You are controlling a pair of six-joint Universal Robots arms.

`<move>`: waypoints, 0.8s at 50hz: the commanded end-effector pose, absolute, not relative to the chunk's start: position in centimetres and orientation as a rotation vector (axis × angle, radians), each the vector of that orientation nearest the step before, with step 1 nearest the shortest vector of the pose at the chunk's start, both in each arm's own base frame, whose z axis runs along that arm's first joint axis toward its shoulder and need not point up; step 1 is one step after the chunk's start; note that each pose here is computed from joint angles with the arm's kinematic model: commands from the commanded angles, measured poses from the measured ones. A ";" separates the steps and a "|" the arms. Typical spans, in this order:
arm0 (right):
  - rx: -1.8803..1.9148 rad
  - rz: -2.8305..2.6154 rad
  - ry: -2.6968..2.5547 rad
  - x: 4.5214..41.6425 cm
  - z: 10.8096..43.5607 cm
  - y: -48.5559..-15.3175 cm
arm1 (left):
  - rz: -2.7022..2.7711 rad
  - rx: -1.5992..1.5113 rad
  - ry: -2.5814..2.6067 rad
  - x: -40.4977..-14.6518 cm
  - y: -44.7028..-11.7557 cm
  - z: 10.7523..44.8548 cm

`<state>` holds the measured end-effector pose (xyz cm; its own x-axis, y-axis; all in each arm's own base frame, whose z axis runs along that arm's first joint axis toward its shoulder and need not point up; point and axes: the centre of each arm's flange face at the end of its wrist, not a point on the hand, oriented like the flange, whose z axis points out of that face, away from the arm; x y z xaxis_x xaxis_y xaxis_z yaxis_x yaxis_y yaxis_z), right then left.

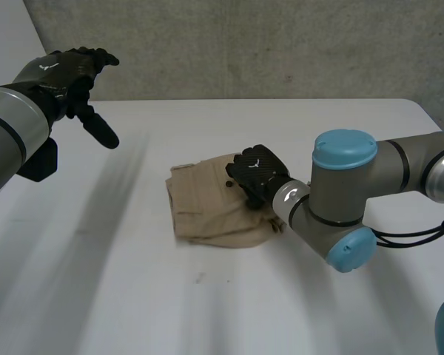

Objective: Fold the shorts.

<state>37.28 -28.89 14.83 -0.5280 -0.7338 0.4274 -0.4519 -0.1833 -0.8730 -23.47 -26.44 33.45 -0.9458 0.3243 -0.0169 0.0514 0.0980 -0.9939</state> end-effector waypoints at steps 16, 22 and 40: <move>-0.842 -2.235 1.314 34.0 39.6 -23.5 | 2.062 -0.337 -2.061 -22.7 -26.2 35.8; -0.720 -2.248 1.206 32.0 43.7 -21.0 | 2.094 -0.318 -2.033 -22.4 -26.1 36.6; -1.095 -1.807 1.928 31.2 24.8 -24.3 | 1.765 -0.542 -2.267 -27.0 -27.9 24.9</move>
<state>33.22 -23.22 30.53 -0.6784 -0.6820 0.2733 -0.1810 -0.2053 -0.9618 -23.78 -27.48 31.62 -0.9440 0.3289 -0.0280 0.0564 0.0773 -0.9954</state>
